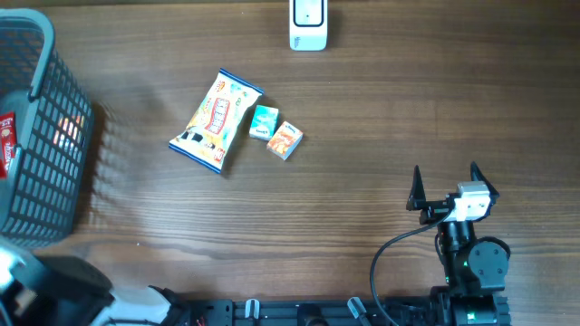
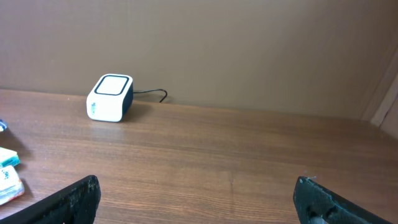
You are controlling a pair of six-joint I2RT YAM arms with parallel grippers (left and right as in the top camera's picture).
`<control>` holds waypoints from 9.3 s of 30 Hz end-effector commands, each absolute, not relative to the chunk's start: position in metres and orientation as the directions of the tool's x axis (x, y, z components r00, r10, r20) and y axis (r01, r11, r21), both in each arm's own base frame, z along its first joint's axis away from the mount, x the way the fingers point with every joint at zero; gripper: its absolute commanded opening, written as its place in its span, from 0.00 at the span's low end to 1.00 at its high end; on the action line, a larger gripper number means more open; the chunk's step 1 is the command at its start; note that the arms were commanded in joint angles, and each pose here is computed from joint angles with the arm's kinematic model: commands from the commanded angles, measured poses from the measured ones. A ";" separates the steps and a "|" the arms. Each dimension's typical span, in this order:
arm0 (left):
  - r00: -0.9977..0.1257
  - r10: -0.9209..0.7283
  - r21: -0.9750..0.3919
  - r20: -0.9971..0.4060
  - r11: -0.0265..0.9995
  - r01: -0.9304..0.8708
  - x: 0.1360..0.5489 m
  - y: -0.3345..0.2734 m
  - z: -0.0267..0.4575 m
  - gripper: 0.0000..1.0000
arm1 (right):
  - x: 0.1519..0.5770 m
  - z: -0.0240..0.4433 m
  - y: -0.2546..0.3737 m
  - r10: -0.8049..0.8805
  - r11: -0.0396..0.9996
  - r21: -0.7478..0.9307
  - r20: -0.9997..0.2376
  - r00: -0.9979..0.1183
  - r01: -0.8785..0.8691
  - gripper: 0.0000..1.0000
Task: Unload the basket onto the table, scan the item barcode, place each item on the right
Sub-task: 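Lower the left gripper into the basket and grasp the red snack bag, then carry the red snack bag out and drop it onto the yellow bag, then swing the left gripper back over the basket and lower it inside, then grasp the orange tissue pack in the basket with the left gripper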
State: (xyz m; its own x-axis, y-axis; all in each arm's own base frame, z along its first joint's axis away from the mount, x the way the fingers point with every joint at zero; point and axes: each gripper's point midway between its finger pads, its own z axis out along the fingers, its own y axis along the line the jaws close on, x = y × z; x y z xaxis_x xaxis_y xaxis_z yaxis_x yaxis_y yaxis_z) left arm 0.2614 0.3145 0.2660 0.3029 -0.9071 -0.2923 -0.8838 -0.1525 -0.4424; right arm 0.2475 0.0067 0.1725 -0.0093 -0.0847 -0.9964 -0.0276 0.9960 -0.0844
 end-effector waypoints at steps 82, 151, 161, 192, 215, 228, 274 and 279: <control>0.007 -0.783 -0.347 -0.622 0.268 -0.899 0.304 0.253 0.407 1.00 | 0.247 0.174 0.006 -0.095 0.995 -0.095 -0.996 -0.001 -0.025 1.00; -0.766 -0.642 -0.234 -0.011 0.747 -0.623 0.396 0.284 0.044 0.85 | 0.247 0.174 0.006 -0.095 0.995 -0.095 -0.996 -0.001 -0.025 1.00; -0.766 -0.642 -0.269 0.026 0.734 -0.624 0.396 0.276 0.038 0.79 | 0.247 0.174 0.006 -0.095 0.995 -0.095 -0.996 -0.001 -0.025 1.00; -0.660 -0.750 -0.267 0.048 0.627 -0.732 0.370 0.296 0.062 0.04 | 0.247 0.174 0.006 -0.095 0.995 -0.095 -0.995 -0.001 -0.025 1.00; -0.803 -0.596 -0.384 -0.025 0.747 -0.542 0.402 0.264 0.068 0.95 | 0.247 0.174 0.006 -0.095 0.995 -0.095 -0.996 -0.001 -0.025 1.00; -0.828 -0.561 -0.181 0.011 0.813 -0.554 0.393 0.271 0.047 0.72 | 0.247 0.174 0.006 -0.095 0.995 -0.095 -0.995 -0.001 -0.025 1.00; -0.611 -0.754 -0.168 -0.240 0.652 -0.739 0.390 0.300 0.160 0.94 | 0.247 0.174 0.006 -0.095 0.995 -0.095 -0.996 -0.001 -0.025 0.99; -0.653 -0.735 -0.152 -0.183 0.677 -0.720 0.394 0.300 0.127 0.97 | 0.247 0.174 0.006 -0.094 0.995 -0.094 -0.996 -0.001 -0.025 1.00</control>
